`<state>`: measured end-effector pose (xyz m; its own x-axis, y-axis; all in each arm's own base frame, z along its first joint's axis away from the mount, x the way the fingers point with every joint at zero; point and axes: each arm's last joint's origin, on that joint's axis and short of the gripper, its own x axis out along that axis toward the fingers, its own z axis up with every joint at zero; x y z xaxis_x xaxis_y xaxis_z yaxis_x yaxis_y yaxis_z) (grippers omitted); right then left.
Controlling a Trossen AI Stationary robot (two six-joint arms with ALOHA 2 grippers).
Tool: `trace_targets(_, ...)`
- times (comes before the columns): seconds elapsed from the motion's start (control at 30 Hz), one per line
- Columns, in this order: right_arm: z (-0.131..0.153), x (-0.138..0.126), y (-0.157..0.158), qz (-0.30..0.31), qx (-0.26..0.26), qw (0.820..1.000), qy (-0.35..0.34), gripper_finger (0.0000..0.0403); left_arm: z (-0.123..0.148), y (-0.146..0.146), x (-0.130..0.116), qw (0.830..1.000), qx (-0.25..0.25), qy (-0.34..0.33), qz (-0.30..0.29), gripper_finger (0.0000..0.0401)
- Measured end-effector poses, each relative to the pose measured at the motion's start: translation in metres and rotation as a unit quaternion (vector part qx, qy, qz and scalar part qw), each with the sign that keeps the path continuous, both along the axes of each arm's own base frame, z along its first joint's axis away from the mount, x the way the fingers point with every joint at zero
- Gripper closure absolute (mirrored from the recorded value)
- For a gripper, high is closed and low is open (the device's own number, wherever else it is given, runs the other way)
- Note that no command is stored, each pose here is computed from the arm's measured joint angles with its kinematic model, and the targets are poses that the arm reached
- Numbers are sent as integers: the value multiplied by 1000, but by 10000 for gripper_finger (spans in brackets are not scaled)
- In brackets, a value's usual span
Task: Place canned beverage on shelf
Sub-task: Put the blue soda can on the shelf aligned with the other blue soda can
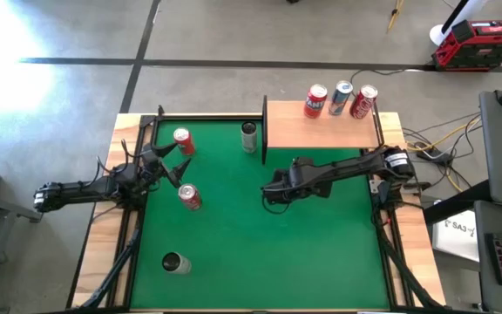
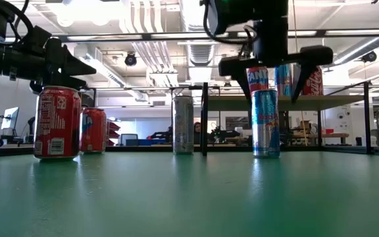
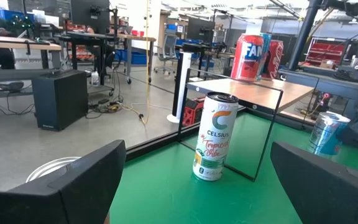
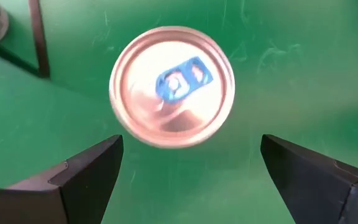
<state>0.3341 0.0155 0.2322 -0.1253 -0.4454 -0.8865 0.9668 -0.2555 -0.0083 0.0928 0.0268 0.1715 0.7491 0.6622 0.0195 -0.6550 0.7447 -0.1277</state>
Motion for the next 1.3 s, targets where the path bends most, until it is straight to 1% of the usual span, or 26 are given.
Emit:
trace_targets(0.1, -10, -2, -2, 9, -16, 1000, -2, 30, 0, 0, 0, 1000, 0, 0, 0, 15)
trace_targets(0.27, -28, -7, -4, 44, -31, 999, -1, 30, 0, 0, 0, 1000, 0, 0, 0, 15)
trace_targets(0.4, -35, -14, -6, 74, -47, 996, -15, 30, 0, 0, 0, 1000, 0, 0, 0, 15)
trace_targets(0.57, -42, -25, -8, 97, -73, 992, -35, 30, 0, 0, 0, 1000, 0, 0, 0, 15)
trace_targets(0.7, -54, -31, -7, 122, -96, 987, -40, 30, 0, 0, 0, 1000, 0, 1, 0, 15)
trace_targets(0.83, -68, -36, 0, 157, -149, 975, -42, 30, 0, 0, 0, 1000, 0, 0, 0, 15)
trace_targets(1.03, -81, -44, 13, 182, -242, 951, -55, 30, 0, 0, 0, 1000, 0, 1, 0, 15)
trace_targets(1.3, -84, -50, 23, 201, -310, 928, -54, 30, 0, 0, 0, 1000, 0, 1, 0, 15)
